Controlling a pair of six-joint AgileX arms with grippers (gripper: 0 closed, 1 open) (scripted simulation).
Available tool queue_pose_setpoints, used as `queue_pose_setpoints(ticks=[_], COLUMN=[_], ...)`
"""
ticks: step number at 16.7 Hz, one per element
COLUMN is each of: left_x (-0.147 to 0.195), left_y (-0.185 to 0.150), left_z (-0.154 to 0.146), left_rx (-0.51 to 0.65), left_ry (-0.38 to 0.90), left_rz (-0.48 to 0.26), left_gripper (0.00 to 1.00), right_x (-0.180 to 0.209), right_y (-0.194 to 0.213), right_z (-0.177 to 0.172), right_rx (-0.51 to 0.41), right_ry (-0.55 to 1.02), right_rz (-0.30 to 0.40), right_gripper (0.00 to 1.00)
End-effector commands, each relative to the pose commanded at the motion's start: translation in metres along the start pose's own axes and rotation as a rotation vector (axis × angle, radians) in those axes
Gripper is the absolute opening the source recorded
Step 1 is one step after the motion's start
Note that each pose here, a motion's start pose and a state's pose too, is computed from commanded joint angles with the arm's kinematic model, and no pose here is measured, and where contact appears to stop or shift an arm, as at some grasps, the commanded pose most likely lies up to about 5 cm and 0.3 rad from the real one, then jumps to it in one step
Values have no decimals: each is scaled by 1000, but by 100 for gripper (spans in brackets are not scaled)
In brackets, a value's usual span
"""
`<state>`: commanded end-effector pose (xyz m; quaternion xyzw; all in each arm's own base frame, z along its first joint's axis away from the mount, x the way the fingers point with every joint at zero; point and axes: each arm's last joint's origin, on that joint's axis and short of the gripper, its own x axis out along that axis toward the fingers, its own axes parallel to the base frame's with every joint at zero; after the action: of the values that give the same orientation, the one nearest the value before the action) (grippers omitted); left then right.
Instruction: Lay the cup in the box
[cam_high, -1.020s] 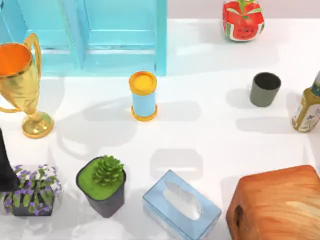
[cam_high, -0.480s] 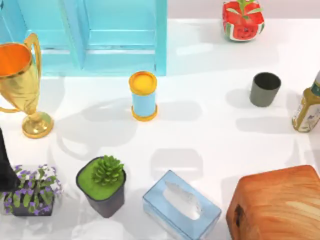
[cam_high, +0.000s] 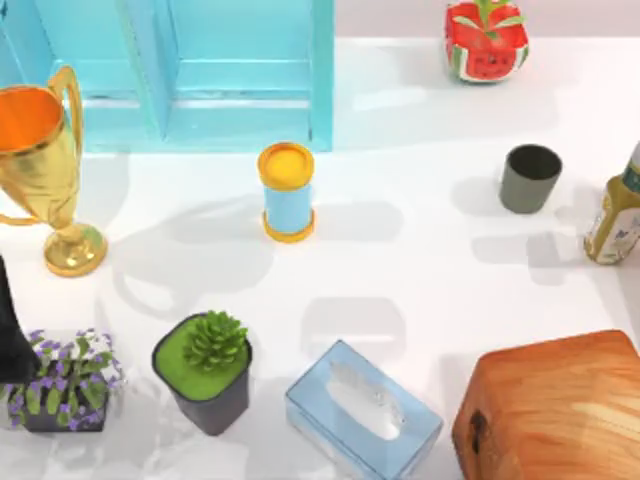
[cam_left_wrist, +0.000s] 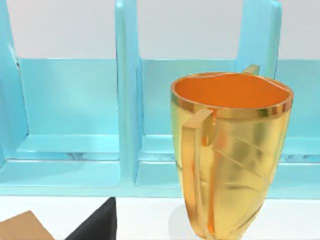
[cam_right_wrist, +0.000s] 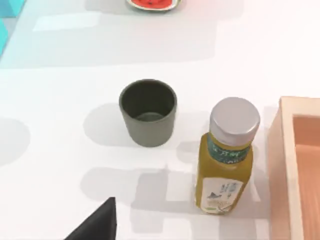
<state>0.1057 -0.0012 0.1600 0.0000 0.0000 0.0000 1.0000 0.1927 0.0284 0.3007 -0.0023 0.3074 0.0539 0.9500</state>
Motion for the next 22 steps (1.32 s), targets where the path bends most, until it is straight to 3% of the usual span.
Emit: queue_pose_setpoints(ticks=[5, 10, 17, 22], left_x=[0, 0, 0, 0], left_y=[0, 0, 0, 0], left_z=[0, 0, 0, 0], left_rx=[0, 0, 0, 0], left_ry=[0, 0, 0, 0], left_rz=[0, 0, 0, 0], left_gripper=[100, 100, 100, 100], right_x=[68, 155, 243, 258], right_y=[10, 18, 24, 24], right_z=[71, 111, 114, 108], right_rx=[11, 34, 76, 87], right_ry=[347, 604, 802, 844], right_rz=[-28, -60, -81, -85], right_gripper=[100, 100, 100, 100])
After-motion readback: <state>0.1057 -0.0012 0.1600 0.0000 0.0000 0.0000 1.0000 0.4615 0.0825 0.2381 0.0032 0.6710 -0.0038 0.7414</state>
